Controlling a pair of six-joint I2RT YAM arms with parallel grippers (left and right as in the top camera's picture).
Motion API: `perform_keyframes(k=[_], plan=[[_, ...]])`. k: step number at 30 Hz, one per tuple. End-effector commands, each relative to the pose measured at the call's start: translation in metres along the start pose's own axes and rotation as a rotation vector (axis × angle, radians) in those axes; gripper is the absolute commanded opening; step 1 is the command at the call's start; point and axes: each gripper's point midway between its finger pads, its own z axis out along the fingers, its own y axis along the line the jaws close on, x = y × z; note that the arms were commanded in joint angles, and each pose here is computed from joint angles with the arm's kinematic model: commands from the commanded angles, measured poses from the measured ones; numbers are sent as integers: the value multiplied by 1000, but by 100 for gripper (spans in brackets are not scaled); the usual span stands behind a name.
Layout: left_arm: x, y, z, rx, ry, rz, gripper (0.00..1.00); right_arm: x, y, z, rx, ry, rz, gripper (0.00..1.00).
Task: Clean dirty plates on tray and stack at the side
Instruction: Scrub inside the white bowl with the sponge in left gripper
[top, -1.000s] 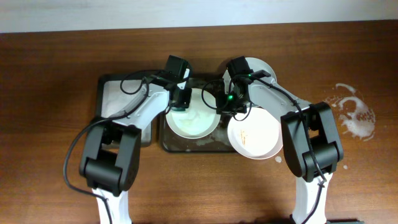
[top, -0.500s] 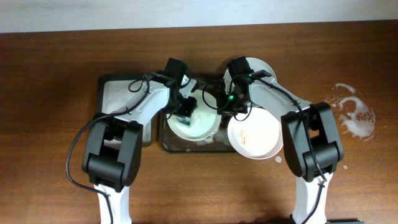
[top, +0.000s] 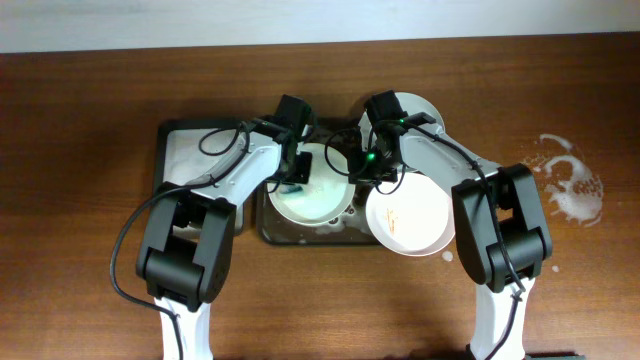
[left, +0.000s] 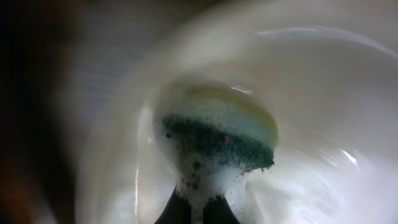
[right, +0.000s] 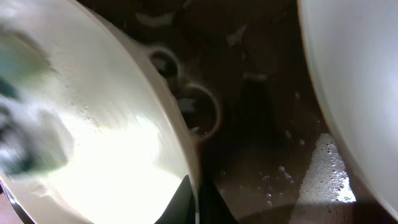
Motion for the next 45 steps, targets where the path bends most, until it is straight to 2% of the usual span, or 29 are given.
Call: perform_keyframes(k=[1, 5, 9, 10, 13, 15, 17, 26, 34, 37, 41, 45], plan=[[9, 68, 21, -351, -13, -148, 1, 3, 3, 4, -21, 16, -2, 4], [-8, 66, 9, -347, -50, -165, 1, 3, 3, 4, -21, 16, -1, 4], [-16, 53, -8, -304, -26, -146, 1, 3, 3, 4, -21, 16, -2, 4], [-19, 40, -13, -240, -4, -109, 1, 3, 3, 4, -21, 16, -2, 4], [-29, -21, -33, 103, 28, 111, 1, 2, 3, 4, -22, 13, -3, 4], [-31, -40, -41, 218, 24, 173, 1, 2, 3, 4, -22, 14, -3, 4], [-29, -44, -42, 244, 35, 180, 0, 2, 3, 4, -21, 15, -2, 4], [8, -38, -5, 217, 179, 97, 1, 2, 3, 4, -21, 15, -6, 4], [27, -32, 30, 179, 270, 95, 1, 3, 3, 4, -21, 15, -5, 4], [25, -4, 36, 17, 255, 101, 1, 3, 3, 4, -21, 16, -5, 4], [21, 51, 25, -320, 226, 14, 1, 3, 3, 4, -21, 16, -5, 4], [13, 68, 9, -437, 200, -7, 1, 3, 3, 4, -21, 15, -5, 4]])
